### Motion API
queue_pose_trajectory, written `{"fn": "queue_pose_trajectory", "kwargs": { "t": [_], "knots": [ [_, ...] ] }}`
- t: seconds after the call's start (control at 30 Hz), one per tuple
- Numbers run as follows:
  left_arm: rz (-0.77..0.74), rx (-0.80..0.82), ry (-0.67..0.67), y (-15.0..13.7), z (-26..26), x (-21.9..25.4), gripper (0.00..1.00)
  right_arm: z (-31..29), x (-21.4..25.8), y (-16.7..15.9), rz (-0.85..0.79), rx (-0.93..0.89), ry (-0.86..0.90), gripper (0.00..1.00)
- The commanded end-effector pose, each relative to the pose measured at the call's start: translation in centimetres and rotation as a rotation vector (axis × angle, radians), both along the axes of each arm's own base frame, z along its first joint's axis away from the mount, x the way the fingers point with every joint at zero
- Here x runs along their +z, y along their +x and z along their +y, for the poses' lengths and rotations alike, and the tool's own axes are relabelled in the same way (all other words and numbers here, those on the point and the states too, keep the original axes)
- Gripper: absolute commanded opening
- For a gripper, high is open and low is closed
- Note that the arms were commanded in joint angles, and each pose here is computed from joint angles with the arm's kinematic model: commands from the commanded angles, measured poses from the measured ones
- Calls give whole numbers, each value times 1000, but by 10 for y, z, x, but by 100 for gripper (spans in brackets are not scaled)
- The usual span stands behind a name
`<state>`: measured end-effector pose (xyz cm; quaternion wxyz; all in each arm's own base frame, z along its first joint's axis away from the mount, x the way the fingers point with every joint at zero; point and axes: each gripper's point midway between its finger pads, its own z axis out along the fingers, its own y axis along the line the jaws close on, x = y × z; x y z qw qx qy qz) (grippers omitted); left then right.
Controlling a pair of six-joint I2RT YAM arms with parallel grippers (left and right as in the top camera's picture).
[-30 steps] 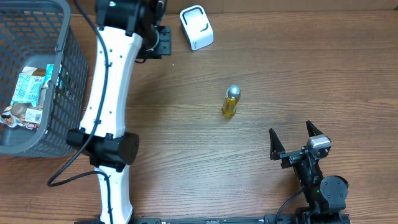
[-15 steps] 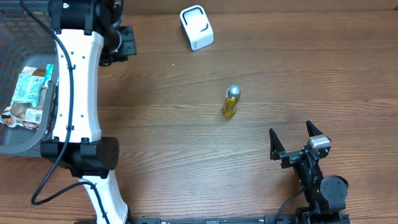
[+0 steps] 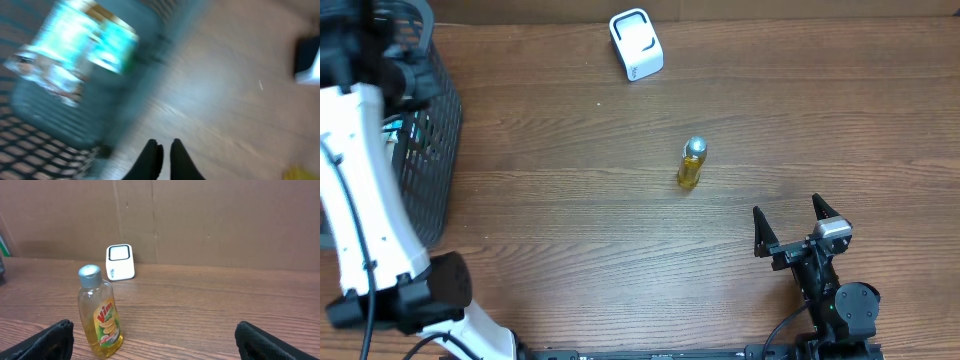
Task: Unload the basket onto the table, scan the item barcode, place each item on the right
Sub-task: 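Move the left gripper back into the grey basket, then grasp the green-capped tub with the left gripper inside the basket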
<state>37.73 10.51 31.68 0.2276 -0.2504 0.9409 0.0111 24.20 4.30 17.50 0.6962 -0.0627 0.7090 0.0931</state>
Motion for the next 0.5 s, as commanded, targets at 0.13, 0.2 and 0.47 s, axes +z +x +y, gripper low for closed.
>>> {"fn": "queue_pose_trajectory", "kwargs": {
  "t": [0.13, 0.2, 0.47],
  "knots": [
    [-115, 234, 85, -17, 93, 23, 66, -2, -3, 1, -2, -10, -7, 100],
    [-126, 269, 94, -17, 111, 22, 76, -2, -3, 1, -2, -10, -7, 100],
    [-29, 170, 69, 2, 133, -24, 78, -2, -3, 1, -2, -10, -7, 100]
  ]
}}
